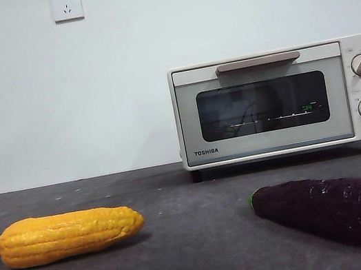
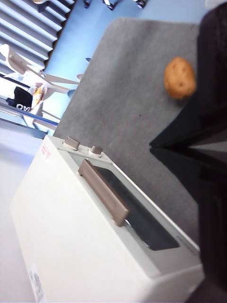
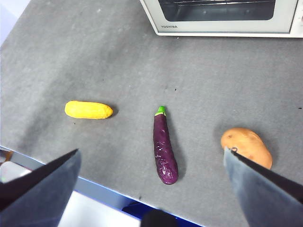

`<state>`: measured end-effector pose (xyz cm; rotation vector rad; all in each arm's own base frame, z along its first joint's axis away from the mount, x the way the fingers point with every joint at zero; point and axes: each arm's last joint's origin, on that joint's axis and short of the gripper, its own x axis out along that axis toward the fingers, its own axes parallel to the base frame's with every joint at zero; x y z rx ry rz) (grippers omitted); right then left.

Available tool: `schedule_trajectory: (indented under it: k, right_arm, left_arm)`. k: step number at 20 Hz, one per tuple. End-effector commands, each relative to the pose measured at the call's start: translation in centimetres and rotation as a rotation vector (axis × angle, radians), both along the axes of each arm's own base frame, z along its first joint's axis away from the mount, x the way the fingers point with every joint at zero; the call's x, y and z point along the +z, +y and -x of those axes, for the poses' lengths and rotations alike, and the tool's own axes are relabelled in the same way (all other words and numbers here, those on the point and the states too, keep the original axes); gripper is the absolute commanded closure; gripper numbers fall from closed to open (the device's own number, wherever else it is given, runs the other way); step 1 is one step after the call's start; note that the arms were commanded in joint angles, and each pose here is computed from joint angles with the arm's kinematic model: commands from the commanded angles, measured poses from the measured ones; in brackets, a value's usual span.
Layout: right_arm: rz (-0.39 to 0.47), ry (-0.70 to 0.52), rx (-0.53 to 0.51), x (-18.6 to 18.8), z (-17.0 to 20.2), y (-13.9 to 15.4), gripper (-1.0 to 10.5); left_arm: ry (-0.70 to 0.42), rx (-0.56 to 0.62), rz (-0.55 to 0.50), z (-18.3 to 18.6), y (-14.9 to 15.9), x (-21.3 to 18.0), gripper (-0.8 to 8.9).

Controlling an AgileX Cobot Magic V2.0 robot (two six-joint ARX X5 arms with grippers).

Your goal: Take the eggplant from the table,put the eggplant in the oven

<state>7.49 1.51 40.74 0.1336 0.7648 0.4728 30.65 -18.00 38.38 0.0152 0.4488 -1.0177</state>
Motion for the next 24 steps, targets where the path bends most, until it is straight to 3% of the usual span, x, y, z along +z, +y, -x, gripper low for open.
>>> schedule_trajectory:
  k: [1, 11, 24]
  right_arm:
    - [0.01, -0.001, 0.017, 0.0, 0.2, 0.0, 4.4]
    - [0.022, -0.004, 0.029, -0.1, 0.3, 0.0, 4.4]
    - [0.022, -0.005, 0.029, -0.1, 0.2, 0.0, 4.4]
  left_arm:
    - [-0.02, -0.006, -0.037, -2.2, -2.0, -0.9, 8.19]
    - [-0.044, 0.003, -0.087, -9.0, -8.2, -5.0, 8.19]
    - [-0.154, 0.049, -0.164, -10.3, -10.4, -7.8, 8.19]
